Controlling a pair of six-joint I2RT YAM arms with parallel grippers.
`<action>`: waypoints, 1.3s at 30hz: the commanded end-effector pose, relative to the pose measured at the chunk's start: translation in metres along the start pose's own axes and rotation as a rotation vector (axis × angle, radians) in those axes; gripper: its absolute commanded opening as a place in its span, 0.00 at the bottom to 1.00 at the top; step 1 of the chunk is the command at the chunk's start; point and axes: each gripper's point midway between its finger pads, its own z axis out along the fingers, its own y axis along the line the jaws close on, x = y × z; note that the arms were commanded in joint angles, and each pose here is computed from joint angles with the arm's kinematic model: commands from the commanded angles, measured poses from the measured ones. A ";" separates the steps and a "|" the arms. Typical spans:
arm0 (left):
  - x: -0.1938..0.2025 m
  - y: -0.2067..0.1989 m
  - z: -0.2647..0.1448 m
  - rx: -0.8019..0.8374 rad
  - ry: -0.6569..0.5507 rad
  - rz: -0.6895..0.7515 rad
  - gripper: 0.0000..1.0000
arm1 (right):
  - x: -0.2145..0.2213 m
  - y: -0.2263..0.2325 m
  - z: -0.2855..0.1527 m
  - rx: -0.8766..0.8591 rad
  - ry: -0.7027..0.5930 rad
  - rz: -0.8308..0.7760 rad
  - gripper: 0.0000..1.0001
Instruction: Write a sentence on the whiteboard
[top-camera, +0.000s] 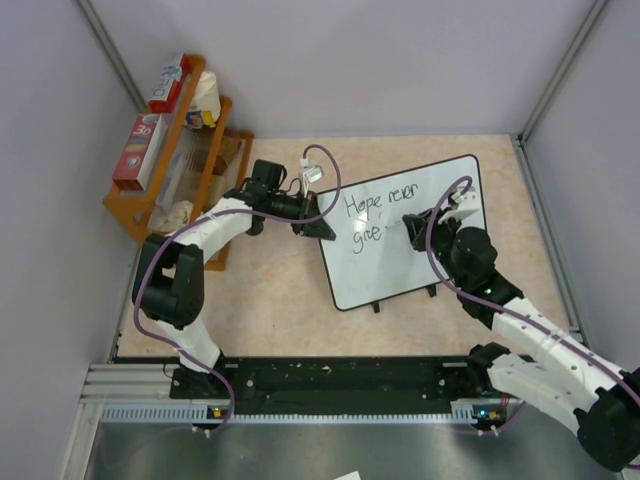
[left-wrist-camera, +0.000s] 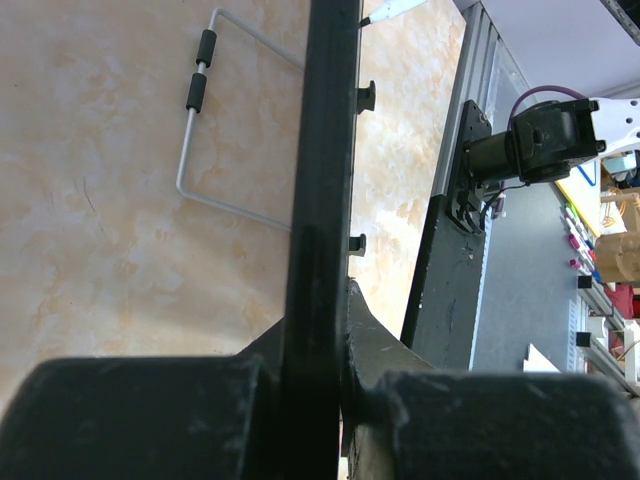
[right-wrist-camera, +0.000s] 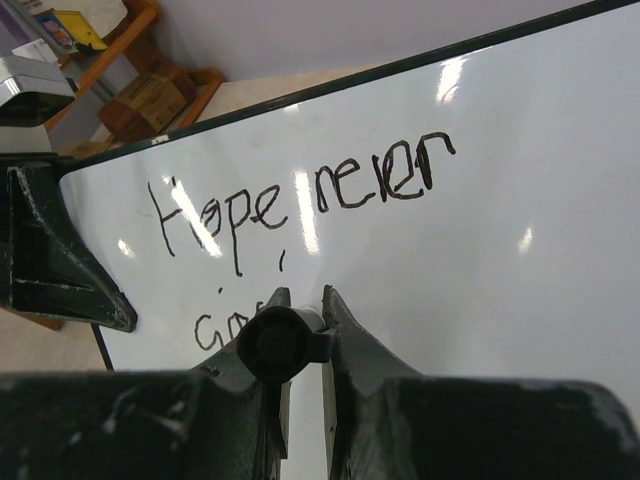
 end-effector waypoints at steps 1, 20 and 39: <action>0.054 0.071 0.004 -0.321 0.164 0.074 0.00 | -0.026 0.010 0.004 -0.031 -0.063 0.017 0.00; 0.053 0.071 0.004 -0.321 0.165 0.072 0.00 | -0.002 -0.002 -0.005 -0.002 0.000 -0.002 0.00; 0.054 0.070 0.005 -0.319 0.166 0.072 0.00 | 0.011 0.003 -0.005 -0.044 0.032 0.008 0.00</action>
